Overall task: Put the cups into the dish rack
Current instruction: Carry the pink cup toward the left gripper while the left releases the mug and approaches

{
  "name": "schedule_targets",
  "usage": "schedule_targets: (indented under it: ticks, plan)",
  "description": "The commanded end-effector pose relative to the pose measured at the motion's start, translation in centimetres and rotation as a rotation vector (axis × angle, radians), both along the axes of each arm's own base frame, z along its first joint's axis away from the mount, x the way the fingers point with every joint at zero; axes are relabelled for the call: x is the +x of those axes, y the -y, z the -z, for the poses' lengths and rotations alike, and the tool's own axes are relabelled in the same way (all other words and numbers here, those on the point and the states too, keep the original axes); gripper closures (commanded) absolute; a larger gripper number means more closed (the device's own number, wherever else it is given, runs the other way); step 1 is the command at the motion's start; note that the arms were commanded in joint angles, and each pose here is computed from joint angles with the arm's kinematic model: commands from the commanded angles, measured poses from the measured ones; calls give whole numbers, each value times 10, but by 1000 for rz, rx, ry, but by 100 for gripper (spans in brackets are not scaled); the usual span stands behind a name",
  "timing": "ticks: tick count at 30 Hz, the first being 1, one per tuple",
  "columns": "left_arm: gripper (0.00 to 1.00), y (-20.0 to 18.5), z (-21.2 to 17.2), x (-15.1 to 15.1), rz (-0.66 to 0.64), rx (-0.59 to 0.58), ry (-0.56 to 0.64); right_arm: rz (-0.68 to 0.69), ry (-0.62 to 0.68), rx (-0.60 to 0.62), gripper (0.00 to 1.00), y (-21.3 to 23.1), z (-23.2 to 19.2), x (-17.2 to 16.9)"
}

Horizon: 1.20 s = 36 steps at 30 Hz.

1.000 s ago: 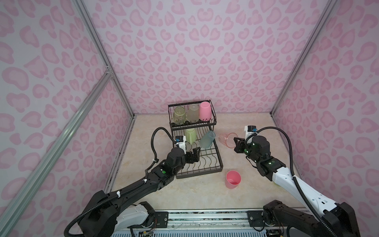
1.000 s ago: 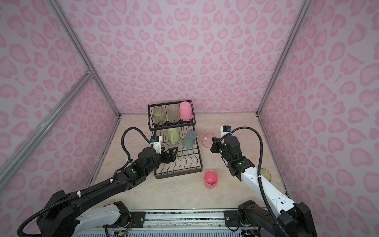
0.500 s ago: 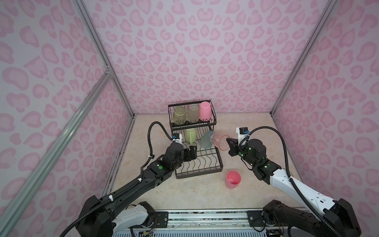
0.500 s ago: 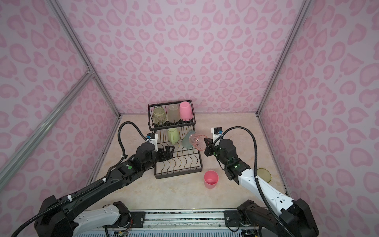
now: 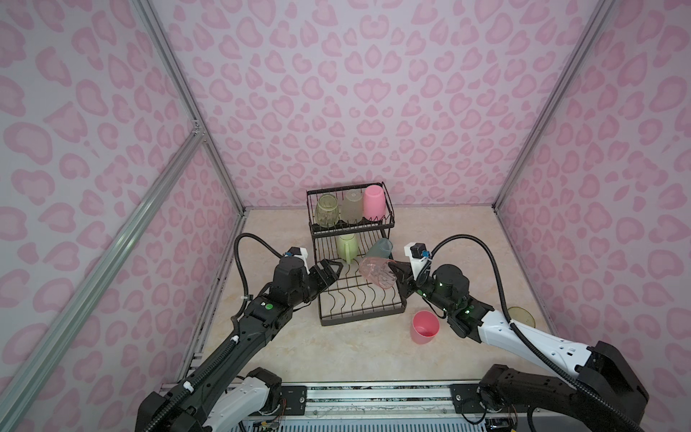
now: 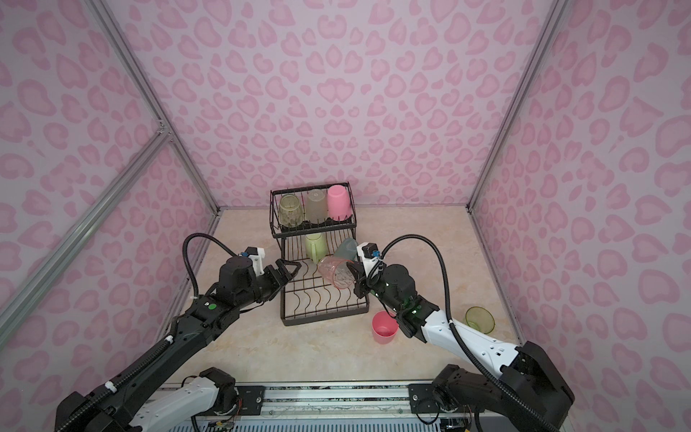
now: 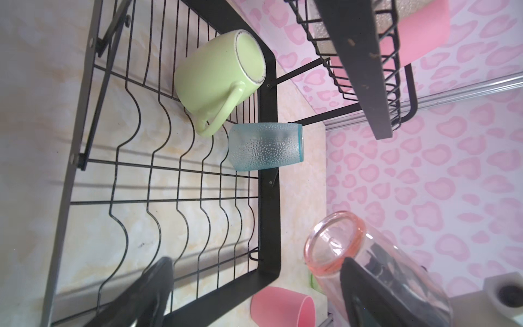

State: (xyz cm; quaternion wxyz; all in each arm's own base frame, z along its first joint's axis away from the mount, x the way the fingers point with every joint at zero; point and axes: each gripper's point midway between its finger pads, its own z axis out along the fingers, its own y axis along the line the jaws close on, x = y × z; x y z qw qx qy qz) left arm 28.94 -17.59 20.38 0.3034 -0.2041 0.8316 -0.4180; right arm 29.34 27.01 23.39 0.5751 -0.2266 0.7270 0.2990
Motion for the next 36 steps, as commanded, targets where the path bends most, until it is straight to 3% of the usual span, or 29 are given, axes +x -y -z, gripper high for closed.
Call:
schedule_targets:
  ticks: [1,15,26,36]
  plan:
    - [6,8,-15,-4,22,-136,-18,-38,103,34,100,-13,-19,-6]
    - [11,21,-18,-1,56,-488,-171,-138,277,54,100,-63,-19,-24]
    - [13,15,-12,-3,40,-654,-236,-133,345,67,100,-75,-17,-15]
    - [17,18,-19,1,63,-735,-229,-159,367,85,100,-90,-12,-9]
